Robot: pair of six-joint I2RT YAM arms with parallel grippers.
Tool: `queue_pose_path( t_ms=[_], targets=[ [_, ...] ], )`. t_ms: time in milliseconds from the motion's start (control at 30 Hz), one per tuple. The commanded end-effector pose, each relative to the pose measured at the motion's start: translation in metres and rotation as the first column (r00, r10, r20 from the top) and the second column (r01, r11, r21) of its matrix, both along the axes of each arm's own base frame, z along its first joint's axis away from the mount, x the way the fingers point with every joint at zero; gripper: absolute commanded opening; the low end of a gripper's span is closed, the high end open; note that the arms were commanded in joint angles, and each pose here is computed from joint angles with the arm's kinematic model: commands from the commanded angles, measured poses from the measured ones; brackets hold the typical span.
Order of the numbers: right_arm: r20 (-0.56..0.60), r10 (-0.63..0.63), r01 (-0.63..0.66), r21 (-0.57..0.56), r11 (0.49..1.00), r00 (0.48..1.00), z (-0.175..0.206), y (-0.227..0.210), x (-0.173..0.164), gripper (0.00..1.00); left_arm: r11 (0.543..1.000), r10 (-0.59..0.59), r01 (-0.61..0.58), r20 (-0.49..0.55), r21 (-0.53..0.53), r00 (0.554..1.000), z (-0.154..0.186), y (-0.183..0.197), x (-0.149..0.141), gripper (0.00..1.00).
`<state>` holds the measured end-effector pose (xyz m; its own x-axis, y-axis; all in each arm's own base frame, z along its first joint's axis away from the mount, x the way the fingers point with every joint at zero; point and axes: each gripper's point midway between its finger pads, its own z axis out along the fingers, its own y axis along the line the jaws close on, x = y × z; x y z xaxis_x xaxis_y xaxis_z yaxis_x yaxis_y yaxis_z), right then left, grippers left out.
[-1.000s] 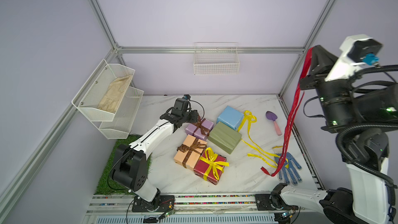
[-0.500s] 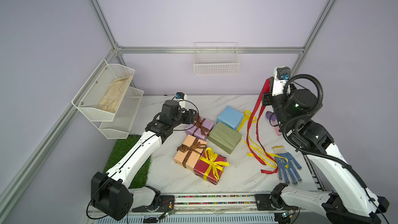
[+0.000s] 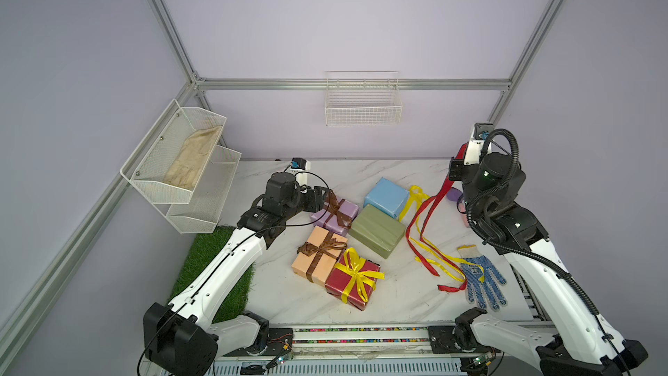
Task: Untie the ribbon bows on the gift boxes
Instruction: Place the ribbon at the center of the board.
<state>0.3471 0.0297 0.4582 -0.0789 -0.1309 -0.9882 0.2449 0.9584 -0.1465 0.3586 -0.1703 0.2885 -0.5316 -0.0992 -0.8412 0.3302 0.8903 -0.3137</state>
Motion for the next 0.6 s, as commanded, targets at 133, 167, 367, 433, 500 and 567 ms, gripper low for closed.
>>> queue_pose_path(
  t_ms=[133, 167, 367, 433, 500, 567],
  targets=[
    [-0.101, 0.019, -0.008, 0.111, 0.994, 0.995, -0.062, -0.004, 0.03, 0.0, 1.0, -0.013, 0.013, 0.017, -0.001, 1.0, 0.003, 0.003, -0.015, 0.61],
    [-0.125, 0.017, -0.002, 0.121, 0.993, 0.992, -0.074, -0.007, 0.034, 0.0, 1.0, -0.02, 0.02, 0.016, -0.009, 1.0, 0.004, 0.002, -0.017, 0.61],
    [-0.243, 0.02, 0.027, 0.189, 0.982, 0.97, -0.133, -0.024, 0.054, 0.0, 0.999, -0.037, 0.038, 0.012, -0.021, 0.999, 0.006, 0.001, -0.023, 0.61],
    [-0.28, 0.029, 0.029, 0.203, 0.979, 0.96, -0.148, -0.027, 0.063, 0.0, 0.999, -0.037, 0.037, 0.01, -0.017, 0.999, 0.005, 0.001, -0.024, 0.61],
    [-0.316, 0.044, 0.028, 0.22, 0.975, 0.948, -0.164, -0.03, 0.073, 0.0, 0.999, -0.039, 0.04, 0.009, -0.018, 0.999, 0.004, 0.001, -0.025, 0.61],
    [-0.357, 0.067, 0.023, 0.244, 0.969, 0.932, -0.181, -0.031, 0.085, 0.0, 0.999, -0.04, 0.04, 0.007, -0.017, 0.999, 0.004, 0.001, -0.025, 0.61]
  ],
)
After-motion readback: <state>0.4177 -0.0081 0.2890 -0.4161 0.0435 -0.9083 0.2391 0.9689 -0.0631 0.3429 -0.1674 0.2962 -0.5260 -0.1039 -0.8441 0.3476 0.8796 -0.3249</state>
